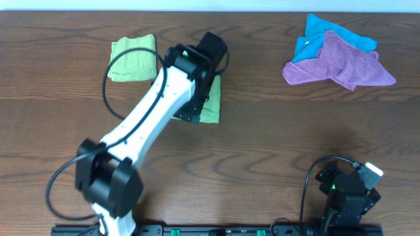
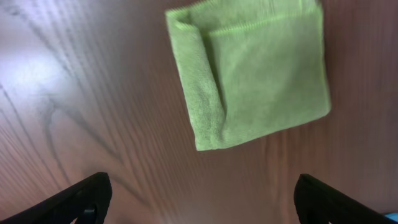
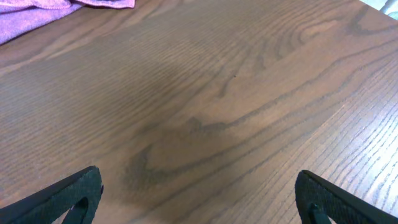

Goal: Fold the cloth

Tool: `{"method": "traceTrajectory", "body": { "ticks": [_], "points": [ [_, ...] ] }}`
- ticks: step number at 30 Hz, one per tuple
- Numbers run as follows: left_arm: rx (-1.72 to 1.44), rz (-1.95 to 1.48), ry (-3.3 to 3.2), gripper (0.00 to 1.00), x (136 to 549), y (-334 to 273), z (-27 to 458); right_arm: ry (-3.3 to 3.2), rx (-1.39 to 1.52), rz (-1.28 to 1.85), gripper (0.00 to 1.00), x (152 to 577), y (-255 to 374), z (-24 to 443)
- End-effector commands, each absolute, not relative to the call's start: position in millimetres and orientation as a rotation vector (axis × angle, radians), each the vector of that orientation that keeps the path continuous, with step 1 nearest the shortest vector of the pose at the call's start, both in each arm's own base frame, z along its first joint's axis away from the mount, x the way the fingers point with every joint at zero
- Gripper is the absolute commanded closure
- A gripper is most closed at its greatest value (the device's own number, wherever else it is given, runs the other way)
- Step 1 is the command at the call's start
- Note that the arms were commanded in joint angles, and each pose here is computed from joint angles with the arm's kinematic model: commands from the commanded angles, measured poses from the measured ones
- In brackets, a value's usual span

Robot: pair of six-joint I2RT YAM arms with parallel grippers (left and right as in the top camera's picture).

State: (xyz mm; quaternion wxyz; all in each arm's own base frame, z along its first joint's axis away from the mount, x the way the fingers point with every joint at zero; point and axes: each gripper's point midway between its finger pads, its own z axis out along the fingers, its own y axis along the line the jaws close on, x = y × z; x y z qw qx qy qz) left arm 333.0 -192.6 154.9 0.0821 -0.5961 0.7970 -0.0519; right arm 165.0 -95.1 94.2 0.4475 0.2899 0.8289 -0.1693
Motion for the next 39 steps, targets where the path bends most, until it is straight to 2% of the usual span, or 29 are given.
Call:
{"method": "traceTrajectory", "body": {
  "ticks": [1, 10, 17, 21, 39],
  "points": [
    [-1.956, -0.146, 2.086, 0.05, 306, -174, 165, 2.062, 0.705, -0.434, 0.01, 164, -95, 92],
    [-1.608, -0.517, 2.110, 0.05, 290, -181, 124, 2.062, 0.704, -0.434, 0.01, 164, -95, 92],
    [-1.650, -0.592, 2.044, 0.05, 277, -164, 63, 2.062, 0.704, -0.434, 0.01, 164, -95, 92],
    [-1.674, -0.578, 1.998, 0.05, 272, -152, 47, 2.062, 0.704, -0.433, 0.01, 164, -95, 92],
    [-1.717, -0.625, 1.780, 0.05, 330, -145, 1, 2.062, 0.704, -0.434, 0.01, 164, -95, 92]
  ]
}}
